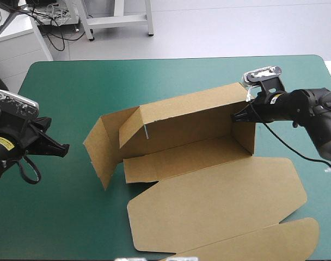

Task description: Fold the box

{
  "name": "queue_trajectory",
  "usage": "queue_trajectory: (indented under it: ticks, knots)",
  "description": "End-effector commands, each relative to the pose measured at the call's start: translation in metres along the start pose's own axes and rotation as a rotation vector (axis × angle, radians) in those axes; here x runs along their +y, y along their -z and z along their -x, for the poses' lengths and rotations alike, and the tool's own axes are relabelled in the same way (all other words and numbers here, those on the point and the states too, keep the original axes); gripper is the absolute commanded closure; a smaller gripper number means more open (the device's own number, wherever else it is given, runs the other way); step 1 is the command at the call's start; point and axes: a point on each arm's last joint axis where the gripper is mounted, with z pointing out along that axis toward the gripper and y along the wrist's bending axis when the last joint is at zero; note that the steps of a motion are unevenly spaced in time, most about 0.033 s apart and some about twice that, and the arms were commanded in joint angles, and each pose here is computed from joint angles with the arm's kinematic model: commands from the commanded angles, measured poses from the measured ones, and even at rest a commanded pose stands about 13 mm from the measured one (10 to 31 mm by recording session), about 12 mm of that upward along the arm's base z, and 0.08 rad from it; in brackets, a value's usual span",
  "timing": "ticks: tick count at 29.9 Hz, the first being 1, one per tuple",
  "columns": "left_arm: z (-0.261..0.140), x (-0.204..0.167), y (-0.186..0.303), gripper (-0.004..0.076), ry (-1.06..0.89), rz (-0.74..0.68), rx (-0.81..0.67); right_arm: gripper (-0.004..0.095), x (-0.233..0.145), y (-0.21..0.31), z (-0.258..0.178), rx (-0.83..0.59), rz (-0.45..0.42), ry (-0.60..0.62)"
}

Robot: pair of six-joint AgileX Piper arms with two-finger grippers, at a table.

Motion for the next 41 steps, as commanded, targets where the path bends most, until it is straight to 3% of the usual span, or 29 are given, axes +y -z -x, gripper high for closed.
queue_trajectory:
  ticks: [1,9,19,22,26,29,41]
  knots:
    - [0.01,0.003,0.008,0.0734,0.013,0.025,-0.085,0.0928,-0.001,-0.009,0.002,0.112,0.031,-0.038]
    - [0.01,0.003,0.008,0.0734,0.01,0.029,-0.084,0.0928,-0.006,-0.059,0.004,0.26,0.074,-0.075]
    - [0.01,0.003,0.008,0.0734,0.01,0.029,-0.084,0.0906,-0.017,-0.106,0.029,0.259,0.074,-0.063]
    - [0.01,0.003,0.007,0.0734,0.012,0.029,-0.084,0.0792,-0.019,-0.112,0.039,0.226,0.071,-0.055]
    - [0.01,0.003,0.007,0.0734,0.02,0.028,-0.082,0.0478,-0.02,-0.113,0.048,0.195,0.071,-0.062]
    - [0.01,0.003,0.007,0.0734,0.028,0.027,-0.082,0.0295,-0.02,-0.107,0.055,0.168,0.068,-0.062]
    - [0.01,0.003,0.007,0.0734,0.033,0.027,-0.081,0.0271,-0.019,-0.073,0.063,0.259,0.055,-0.041]
